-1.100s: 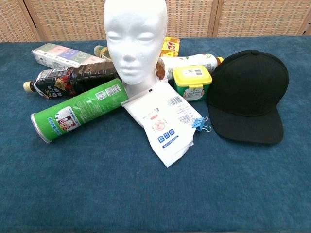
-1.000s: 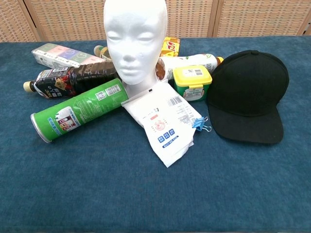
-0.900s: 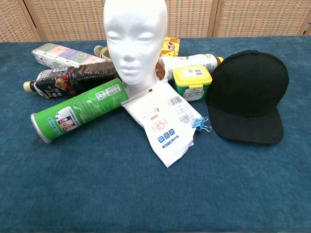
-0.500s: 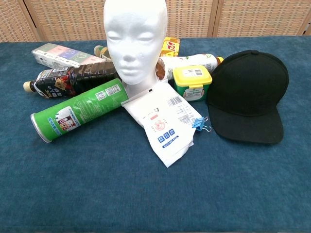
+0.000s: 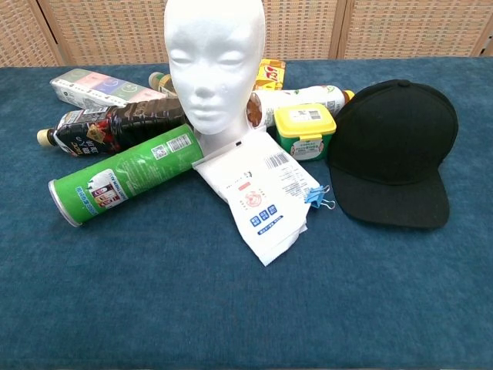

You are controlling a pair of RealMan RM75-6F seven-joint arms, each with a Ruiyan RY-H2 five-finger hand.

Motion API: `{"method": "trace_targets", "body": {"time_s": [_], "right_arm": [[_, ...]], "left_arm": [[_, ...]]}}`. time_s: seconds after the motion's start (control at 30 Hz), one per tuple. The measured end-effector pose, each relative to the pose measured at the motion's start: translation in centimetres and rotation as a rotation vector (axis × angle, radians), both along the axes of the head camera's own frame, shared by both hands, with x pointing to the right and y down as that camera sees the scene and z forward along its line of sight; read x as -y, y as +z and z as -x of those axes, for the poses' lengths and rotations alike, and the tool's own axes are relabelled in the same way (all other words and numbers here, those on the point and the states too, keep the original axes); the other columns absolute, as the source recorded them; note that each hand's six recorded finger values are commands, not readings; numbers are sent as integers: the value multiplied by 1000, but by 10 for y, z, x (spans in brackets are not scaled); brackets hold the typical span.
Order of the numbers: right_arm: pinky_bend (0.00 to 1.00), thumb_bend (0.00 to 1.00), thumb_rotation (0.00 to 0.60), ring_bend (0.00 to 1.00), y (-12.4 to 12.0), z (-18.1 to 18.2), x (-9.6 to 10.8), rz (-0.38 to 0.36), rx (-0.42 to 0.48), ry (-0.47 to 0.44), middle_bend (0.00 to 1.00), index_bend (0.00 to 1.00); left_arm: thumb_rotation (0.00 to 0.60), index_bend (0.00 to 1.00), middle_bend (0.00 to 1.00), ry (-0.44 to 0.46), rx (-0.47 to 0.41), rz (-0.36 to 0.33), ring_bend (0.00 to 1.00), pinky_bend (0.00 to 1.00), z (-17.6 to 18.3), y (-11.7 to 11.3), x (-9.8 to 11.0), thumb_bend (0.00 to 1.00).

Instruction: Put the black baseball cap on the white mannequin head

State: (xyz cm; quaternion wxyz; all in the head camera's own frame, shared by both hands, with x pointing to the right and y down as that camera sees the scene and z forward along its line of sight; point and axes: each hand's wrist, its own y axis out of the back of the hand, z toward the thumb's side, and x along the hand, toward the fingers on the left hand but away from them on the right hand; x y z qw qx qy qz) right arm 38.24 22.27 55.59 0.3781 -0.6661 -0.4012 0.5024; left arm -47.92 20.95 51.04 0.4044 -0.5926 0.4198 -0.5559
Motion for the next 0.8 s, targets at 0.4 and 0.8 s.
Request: {"method": "trace_targets", "body": {"time_s": [0.4, 0.8], "right_arm": [[845, 40, 600, 763, 23, 74, 21, -5, 103, -127, 622, 489], [870, 7, 600, 821, 48, 124, 18, -18, 129, -170, 693, 528]], "left_arm": [[600, 477, 356, 12, 20, -44, 286, 313, 5, -13, 21, 374], [600, 477, 356, 16, 15, -44, 285, 312, 5, -13, 32, 372]]}}
